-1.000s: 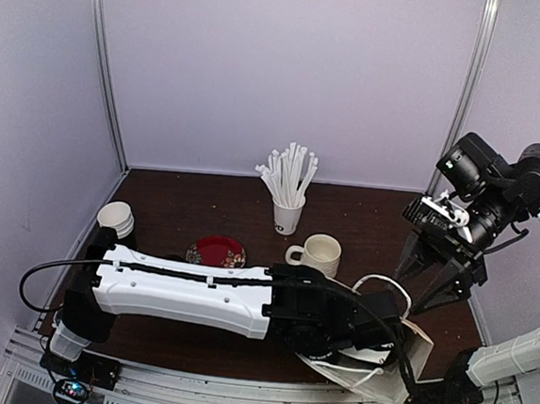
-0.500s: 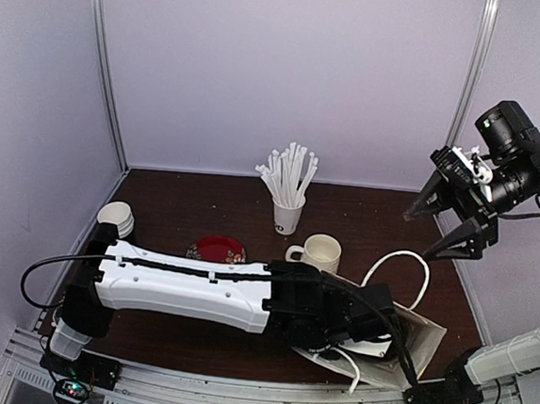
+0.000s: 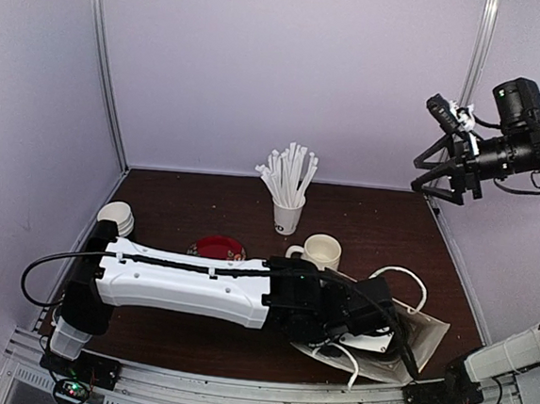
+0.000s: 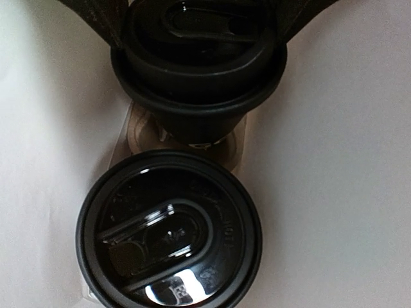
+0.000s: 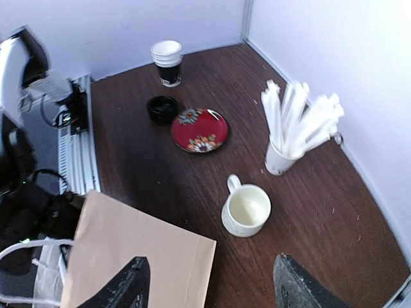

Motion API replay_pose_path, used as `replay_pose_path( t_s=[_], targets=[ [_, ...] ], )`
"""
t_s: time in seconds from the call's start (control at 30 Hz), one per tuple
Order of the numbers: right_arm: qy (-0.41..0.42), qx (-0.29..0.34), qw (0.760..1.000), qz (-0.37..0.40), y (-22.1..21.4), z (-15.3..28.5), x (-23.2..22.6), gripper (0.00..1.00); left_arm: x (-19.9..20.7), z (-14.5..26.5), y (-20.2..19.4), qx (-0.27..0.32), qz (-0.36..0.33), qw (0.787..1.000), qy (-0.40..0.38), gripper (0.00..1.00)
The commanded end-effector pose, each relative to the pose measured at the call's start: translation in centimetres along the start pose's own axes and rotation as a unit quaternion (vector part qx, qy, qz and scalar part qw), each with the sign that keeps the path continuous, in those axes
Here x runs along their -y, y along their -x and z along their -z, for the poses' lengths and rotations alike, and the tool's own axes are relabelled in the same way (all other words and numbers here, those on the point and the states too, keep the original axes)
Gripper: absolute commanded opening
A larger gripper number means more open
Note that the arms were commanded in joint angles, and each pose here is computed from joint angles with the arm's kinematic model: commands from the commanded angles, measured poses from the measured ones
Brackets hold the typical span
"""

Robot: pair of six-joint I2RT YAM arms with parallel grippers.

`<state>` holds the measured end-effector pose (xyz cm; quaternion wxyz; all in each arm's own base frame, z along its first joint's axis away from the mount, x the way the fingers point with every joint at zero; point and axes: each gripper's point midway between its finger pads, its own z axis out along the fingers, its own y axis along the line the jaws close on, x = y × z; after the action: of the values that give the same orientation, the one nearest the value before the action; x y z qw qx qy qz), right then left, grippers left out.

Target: Pack the takeout coffee

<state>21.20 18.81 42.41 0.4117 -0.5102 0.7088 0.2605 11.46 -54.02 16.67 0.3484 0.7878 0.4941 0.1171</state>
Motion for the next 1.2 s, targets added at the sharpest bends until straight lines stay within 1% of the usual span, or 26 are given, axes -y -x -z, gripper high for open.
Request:
replay_pose_path(
  t_s=[0.0,0.1,0.17,0.23,0.37,0.47,0.53,0.63,0.87,1.17],
  targets=[
    [-0.135,-0.087,0.980,-0.119,-7.4,-3.9,8.8,0.65,-0.7,0.1,0.5,0.022,0.022,1.000,0.002,0.54],
    [-0.152,-0.151,0.965,-0.148,-13.9,-6.9,10.9,0.56,-0.7,0.5,0.7,0.030,0.024,0.999,-0.003,0.54],
    [-0.139,-0.193,0.959,-0.153,-18.0,-9.0,11.0,0.51,-0.7,0.5,0.7,0.031,0.024,0.999,-0.005,0.54],
    [-0.113,-0.222,0.956,-0.153,-21.1,-10.8,10.5,0.48,-0.8,0.7,0.6,0.030,0.025,0.999,-0.005,0.54],
    [-0.065,-0.269,0.945,-0.173,-25.6,-13.6,9.7,0.46,-1.2,1.0,0.6,0.031,0.031,0.999,0.001,0.54],
    [-0.032,-0.299,0.935,-0.189,-27.9,-15.4,9.0,0.45,-1.1,0.9,0.5,0.027,0.029,0.999,0.003,0.54],
    [-0.006,-0.314,0.930,-0.192,-28.9,-16.5,8.3,0.44,-1.1,0.8,0.4,0.024,0.028,0.999,0.003,0.54],
    [0.035,-0.320,0.927,-0.194,-29.6,-17.9,6.7,0.43,-1.0,0.7,0.3,0.021,0.027,0.999,0.003,0.53],
    [0.121,-0.306,0.923,-0.202,-28.4,-19.8,3.1,0.42,-0.8,0.6,0.2,0.019,0.028,0.999,0.002,0.52],
    [0.194,-0.324,0.901,-0.213,-28.8,-21.2,-0.5,0.41,-0.2,0.5,-0.1,0.015,0.027,1.000,-0.006,0.51]
  ],
)
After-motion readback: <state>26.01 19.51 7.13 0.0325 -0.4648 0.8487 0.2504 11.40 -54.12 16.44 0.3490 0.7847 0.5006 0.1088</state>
